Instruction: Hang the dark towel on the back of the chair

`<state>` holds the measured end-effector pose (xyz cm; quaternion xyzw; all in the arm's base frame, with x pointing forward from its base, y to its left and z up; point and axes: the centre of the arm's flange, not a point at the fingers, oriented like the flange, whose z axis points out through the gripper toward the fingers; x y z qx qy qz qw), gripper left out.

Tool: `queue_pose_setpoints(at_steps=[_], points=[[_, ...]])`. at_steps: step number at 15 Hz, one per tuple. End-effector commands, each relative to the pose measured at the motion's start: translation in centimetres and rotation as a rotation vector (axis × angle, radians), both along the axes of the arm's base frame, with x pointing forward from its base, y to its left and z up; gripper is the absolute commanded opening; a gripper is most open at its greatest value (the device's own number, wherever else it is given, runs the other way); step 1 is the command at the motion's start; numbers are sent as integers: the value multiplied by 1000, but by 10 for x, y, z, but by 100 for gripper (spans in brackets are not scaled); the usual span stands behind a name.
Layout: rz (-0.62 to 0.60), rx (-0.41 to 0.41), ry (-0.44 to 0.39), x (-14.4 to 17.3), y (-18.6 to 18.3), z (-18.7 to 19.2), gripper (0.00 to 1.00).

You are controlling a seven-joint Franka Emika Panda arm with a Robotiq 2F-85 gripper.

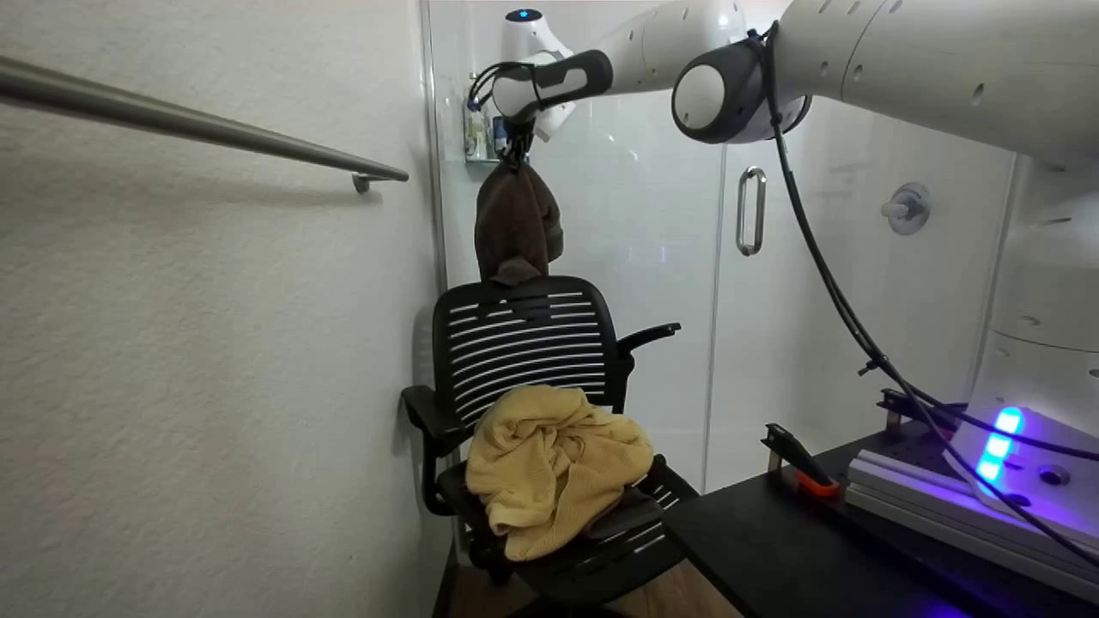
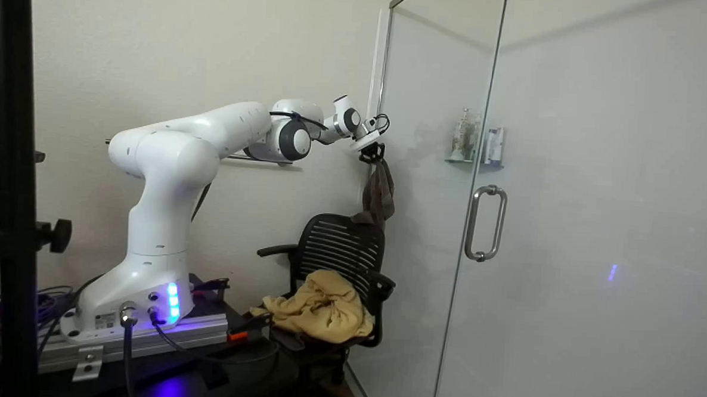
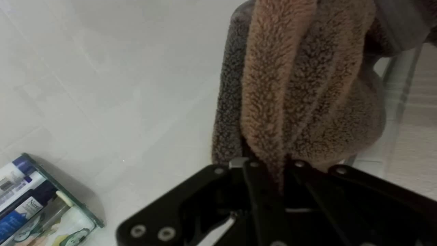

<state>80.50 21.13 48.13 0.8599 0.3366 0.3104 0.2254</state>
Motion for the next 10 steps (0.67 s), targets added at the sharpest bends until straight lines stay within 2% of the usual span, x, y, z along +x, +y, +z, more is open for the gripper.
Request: queue_pose_setpoints(at_steps=[1,6,8,10], points=[[-47,113,140,-26,-1,28,3],[-66,301,301,-42,13,38,3],[-80,310,290,-37,9,42,3],[-88,272,199,-22,-6,43,3]])
